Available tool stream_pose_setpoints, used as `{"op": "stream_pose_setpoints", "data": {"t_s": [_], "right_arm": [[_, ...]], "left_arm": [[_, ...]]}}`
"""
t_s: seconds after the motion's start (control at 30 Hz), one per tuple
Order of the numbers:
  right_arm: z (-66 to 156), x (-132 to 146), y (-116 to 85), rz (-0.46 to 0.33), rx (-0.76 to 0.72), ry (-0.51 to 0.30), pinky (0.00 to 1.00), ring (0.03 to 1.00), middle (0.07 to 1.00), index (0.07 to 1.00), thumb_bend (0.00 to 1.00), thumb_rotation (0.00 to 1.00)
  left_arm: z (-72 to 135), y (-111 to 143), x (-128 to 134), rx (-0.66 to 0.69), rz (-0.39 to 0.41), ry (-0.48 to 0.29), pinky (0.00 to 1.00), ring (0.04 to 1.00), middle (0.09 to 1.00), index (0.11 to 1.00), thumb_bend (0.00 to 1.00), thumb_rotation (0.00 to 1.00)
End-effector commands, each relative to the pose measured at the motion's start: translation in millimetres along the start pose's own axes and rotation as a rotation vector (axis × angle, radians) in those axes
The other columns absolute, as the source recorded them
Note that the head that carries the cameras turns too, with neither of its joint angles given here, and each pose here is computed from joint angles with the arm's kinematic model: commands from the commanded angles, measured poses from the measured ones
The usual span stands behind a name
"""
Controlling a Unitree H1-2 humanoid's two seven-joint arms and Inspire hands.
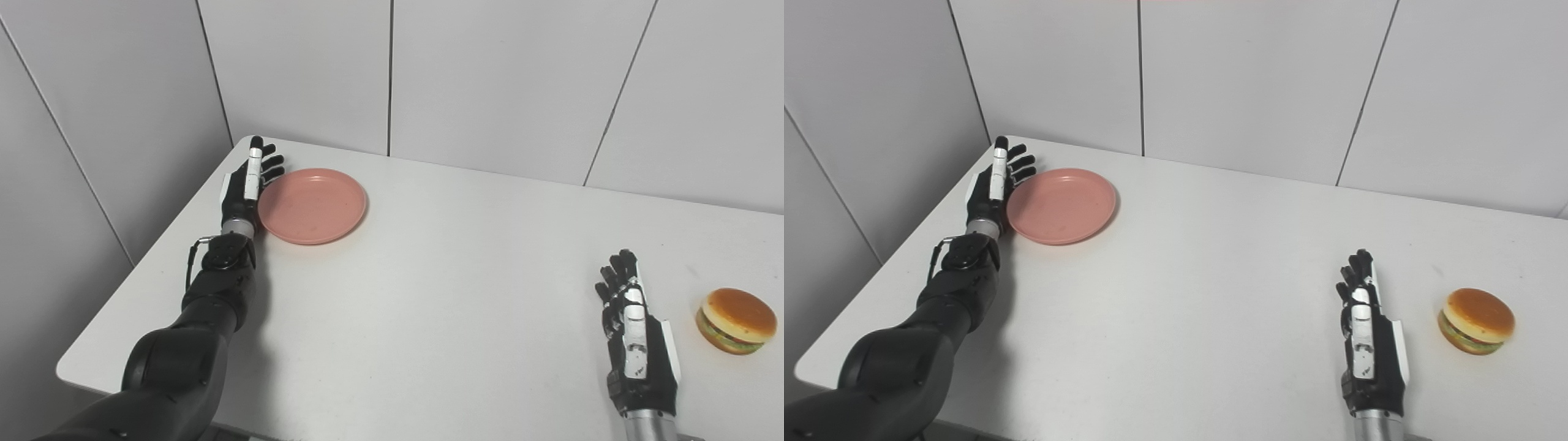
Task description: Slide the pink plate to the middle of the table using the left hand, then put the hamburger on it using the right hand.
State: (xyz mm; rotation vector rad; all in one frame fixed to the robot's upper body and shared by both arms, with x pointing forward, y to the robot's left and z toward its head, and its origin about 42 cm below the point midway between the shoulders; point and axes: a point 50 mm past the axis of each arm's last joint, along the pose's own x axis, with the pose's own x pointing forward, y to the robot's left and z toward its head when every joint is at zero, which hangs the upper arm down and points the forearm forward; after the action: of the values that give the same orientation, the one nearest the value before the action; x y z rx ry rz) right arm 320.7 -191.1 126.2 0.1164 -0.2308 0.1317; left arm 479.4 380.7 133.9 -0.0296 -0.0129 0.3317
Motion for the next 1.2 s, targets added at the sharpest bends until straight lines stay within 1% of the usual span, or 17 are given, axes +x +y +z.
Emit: {"op": "stream_pose_setpoints", "data": {"t_s": [0.0,0.17,0.3,0.5,0.67,0.77,0.87,0.93,1.03,1.1,1.17], "right_arm": [[-17,-18,0,-0.017,0.026,0.057,1.0,1.0,1.0,1.0,0.59,0.99],[-16,-18,-1,-0.022,0.024,0.051,1.0,1.0,1.0,1.0,0.59,0.98],[-16,-18,-2,-0.023,0.026,0.05,1.0,1.0,1.0,1.0,0.59,0.98],[-17,-18,-5,-0.025,0.021,0.045,1.0,1.0,1.0,1.0,0.61,0.98],[-17,-18,-8,-0.023,0.013,0.04,1.0,1.0,1.0,1.0,0.62,0.98],[-17,-18,-10,-0.021,0.018,0.035,1.0,1.0,1.0,1.0,0.61,0.98],[-18,-18,-10,-0.019,0.022,0.034,1.0,1.0,1.0,1.0,0.61,0.98],[-17,-18,-11,-0.019,0.025,0.036,1.0,1.0,1.0,1.0,0.62,0.98],[-17,-19,-11,-0.021,0.031,0.038,1.0,1.0,1.0,1.0,0.62,0.96],[-17,-19,-11,-0.023,0.03,0.038,1.0,1.0,1.0,1.0,0.62,0.96],[-17,-19,-11,-0.024,0.033,0.038,1.0,1.0,1.0,1.0,0.63,0.96]], "left_arm": [[25,-3,11,0.008,-0.021,-0.088,0.75,0.767,0.77,0.771,0.94,1.0],[22,-15,6,0.003,-0.054,-0.101,0.75,0.771,0.771,0.772,0.96,1.0],[20,-23,3,-0.028,-0.071,-0.094,0.77,0.783,0.776,0.774,0.97,1.0],[17,-42,-5,-0.03,-0.094,-0.1,0.76,0.773,0.766,0.765,0.92,1.0],[13,-54,-12,-0.028,-0.113,-0.103,0.76,0.761,0.755,0.757,0.95,1.0],[11,-62,-16,-0.035,-0.128,-0.107,0.79,0.769,0.76,0.758,0.93,1.0],[11,-70,-22,-0.055,-0.145,-0.1,0.82,0.79,0.773,0.765,0.93,1.0],[11,-76,-26,-0.056,-0.154,-0.102,0.81,0.796,0.779,0.768,0.93,1.0],[12,-83,-31,-0.048,-0.167,-0.106,0.8,0.798,0.782,0.771,0.9,1.0],[11,-89,-36,-0.056,-0.175,-0.101,0.81,0.796,0.78,0.769,0.9,1.0],[10,-94,-40,-0.051,-0.184,-0.099,0.79,0.789,0.777,0.769,0.9,1.0]]}}
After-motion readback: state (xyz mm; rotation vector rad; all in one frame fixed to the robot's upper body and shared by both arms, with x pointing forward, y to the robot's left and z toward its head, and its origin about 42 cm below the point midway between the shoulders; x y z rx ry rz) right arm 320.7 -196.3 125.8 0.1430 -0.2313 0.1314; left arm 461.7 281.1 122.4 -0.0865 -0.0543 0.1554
